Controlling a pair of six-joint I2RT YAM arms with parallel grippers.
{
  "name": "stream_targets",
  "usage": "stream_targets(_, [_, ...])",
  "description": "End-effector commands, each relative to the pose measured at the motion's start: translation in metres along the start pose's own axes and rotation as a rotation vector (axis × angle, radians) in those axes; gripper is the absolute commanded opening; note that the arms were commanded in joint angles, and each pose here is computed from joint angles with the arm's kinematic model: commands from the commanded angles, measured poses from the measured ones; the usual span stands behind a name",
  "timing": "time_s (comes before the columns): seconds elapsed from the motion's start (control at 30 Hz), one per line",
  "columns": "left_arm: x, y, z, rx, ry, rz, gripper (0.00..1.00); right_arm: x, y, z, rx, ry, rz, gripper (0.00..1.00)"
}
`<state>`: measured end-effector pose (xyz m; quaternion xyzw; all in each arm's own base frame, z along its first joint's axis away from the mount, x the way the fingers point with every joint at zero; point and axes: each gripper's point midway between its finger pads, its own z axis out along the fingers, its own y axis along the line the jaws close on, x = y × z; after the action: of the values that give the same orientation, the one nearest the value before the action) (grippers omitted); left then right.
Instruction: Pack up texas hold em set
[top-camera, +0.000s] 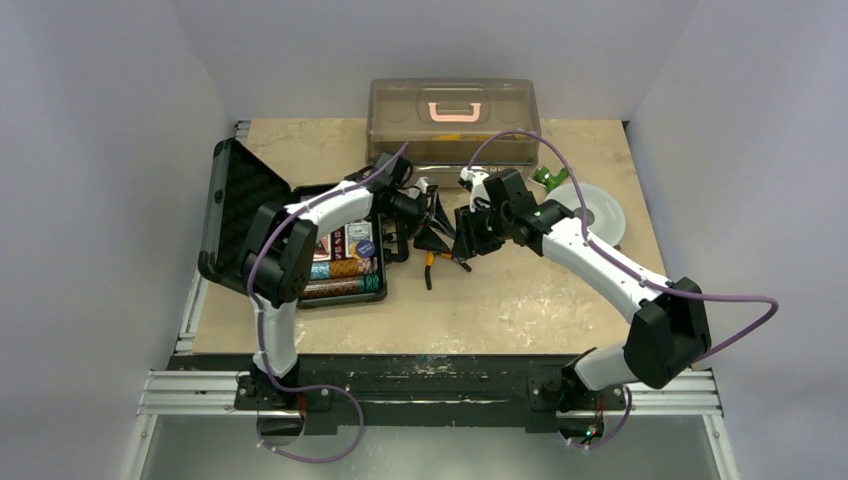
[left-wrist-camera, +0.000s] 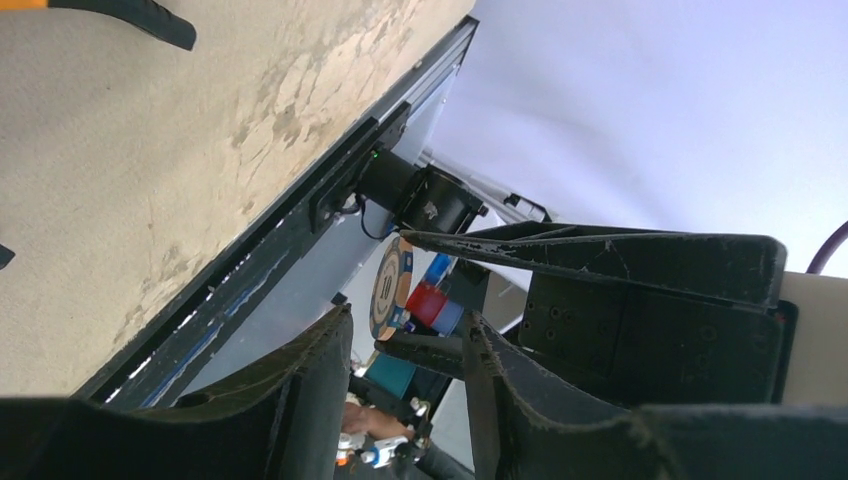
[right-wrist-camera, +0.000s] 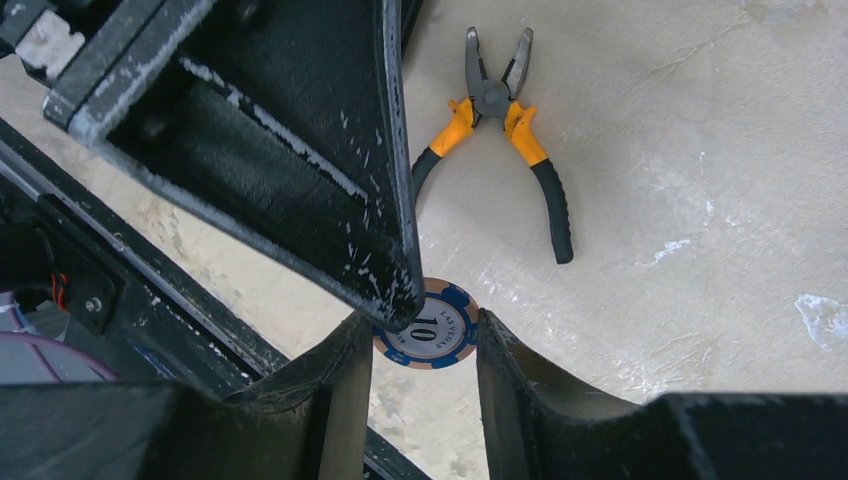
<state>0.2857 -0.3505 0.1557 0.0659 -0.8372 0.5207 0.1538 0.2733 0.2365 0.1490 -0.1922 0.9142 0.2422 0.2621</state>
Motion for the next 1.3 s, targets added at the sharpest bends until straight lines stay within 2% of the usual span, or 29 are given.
stream_targets(0.0, [0.011,-0.007,0.001,0.014,0.056,0.073,0.42,-0.023,0.016,-0.019,-0.047,-0.077,-0.048,0.32])
stream_targets(0.27, [0.016,0.007,0.006,-0.035,0.086,0.092,0.40,-0.024,0.018,-0.020,-0.049,-0.080,-0.048,0.32])
stream_targets(0.7, [0.022,-0.007,0.017,0.011,0.123,0.110,0.30,-0.026,0.020,-0.018,-0.051,-0.083,-0.050,0.32])
stream_targets(0.8, [0.024,-0.008,0.018,0.013,0.128,0.116,0.23,-0.026,0.021,-0.017,-0.051,-0.082,-0.050,0.32])
stream_targets(0.9, [0.026,-0.010,0.017,0.014,0.124,0.124,0.11,-0.025,0.021,-0.016,-0.051,-0.079,-0.051,0.32])
stream_targets(0.97, [0.025,-0.012,0.015,0.008,0.104,0.137,0.00,-0.024,0.020,-0.016,-0.048,-0.076,-0.052,0.32])
stream_targets(1.0, [0.026,-0.012,0.014,-0.001,0.092,0.144,0.00,-0.024,0.020,-0.017,-0.044,-0.075,-0.052,0.32])
stream_targets(1.03, [0.025,-0.012,0.012,-0.017,0.076,0.150,0.00,-0.023,0.018,-0.017,-0.036,-0.074,-0.052,0.35])
stream_targets(1.1, [0.022,-0.005,0.003,-0.082,0.017,0.157,0.00,-0.021,0.012,-0.018,-0.001,-0.068,-0.048,0.46])
stream_targets(1.2, [0.016,0.019,-0.022,-0.272,-0.120,0.171,0.00,-0.017,-0.001,-0.023,0.075,-0.081,-0.037,0.63])
stream_targets(1.27, [0.009,0.039,-0.049,-0.431,-0.228,0.193,0.00,-0.012,-0.012,-0.027,0.133,-0.091,-0.023,0.69])
